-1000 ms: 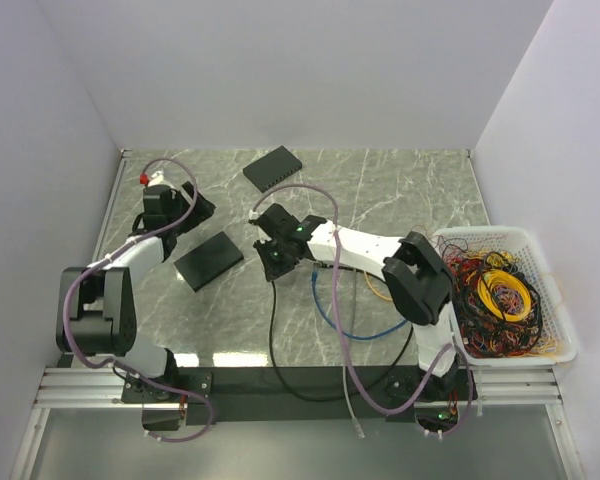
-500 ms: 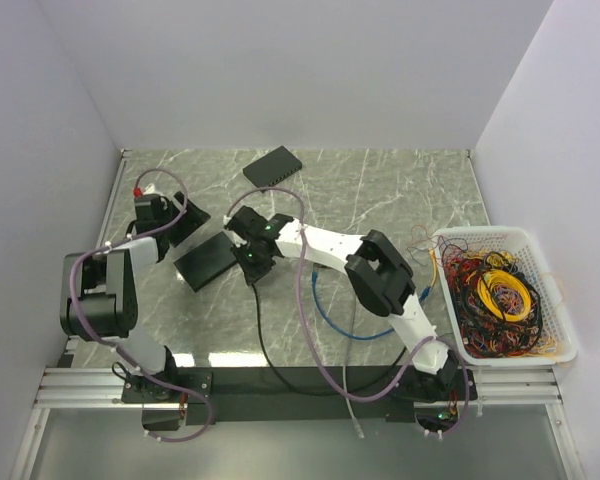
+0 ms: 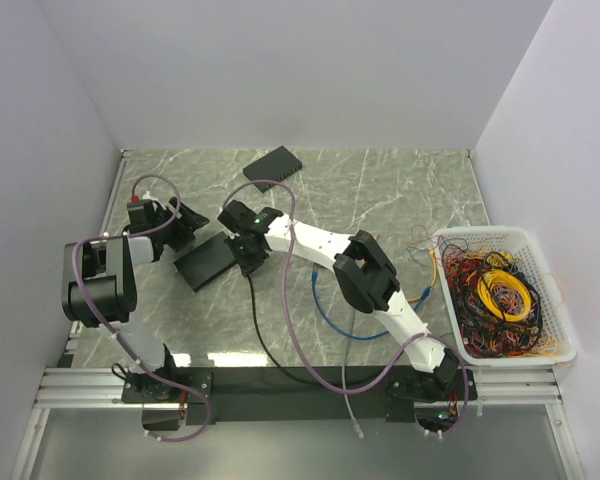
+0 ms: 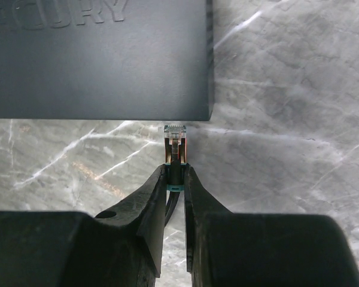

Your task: Insert the plug into the switch port

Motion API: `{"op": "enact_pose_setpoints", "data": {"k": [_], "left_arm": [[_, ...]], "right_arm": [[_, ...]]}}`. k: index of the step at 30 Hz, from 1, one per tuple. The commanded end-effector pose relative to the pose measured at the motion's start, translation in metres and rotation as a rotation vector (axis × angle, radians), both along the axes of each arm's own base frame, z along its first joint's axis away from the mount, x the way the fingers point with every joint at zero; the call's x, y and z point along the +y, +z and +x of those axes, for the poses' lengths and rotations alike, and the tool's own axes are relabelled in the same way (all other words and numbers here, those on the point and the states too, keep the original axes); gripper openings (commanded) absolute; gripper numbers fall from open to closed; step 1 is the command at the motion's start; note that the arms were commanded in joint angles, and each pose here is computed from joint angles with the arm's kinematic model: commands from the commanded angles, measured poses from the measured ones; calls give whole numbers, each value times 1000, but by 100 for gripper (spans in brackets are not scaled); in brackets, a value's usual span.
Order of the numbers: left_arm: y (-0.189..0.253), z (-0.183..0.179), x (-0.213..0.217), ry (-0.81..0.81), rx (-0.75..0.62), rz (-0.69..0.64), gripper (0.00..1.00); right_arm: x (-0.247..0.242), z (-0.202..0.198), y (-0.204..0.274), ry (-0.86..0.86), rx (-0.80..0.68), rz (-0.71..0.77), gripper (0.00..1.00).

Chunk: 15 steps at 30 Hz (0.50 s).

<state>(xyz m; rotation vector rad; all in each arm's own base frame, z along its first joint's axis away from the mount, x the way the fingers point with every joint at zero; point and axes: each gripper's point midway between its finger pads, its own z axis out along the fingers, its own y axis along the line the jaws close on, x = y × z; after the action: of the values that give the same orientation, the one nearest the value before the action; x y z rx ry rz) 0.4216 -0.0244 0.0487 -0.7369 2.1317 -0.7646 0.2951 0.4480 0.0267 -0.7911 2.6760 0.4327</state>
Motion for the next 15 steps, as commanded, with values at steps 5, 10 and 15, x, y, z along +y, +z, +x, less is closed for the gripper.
{"op": "enact_pose_setpoints", "data": {"k": [5, 10, 15], "left_arm": [[11, 1, -13, -44, -49, -45, 77], [8, 0, -17, -51, -32, -20, 77], [3, -1, -24, -61, -11, 20, 76]], "right_arm": [[4, 8, -3, -29, -15, -26, 0], [11, 6, -2, -28, -8, -20, 0], [17, 7, -1, -34, 3, -20, 0]]}}
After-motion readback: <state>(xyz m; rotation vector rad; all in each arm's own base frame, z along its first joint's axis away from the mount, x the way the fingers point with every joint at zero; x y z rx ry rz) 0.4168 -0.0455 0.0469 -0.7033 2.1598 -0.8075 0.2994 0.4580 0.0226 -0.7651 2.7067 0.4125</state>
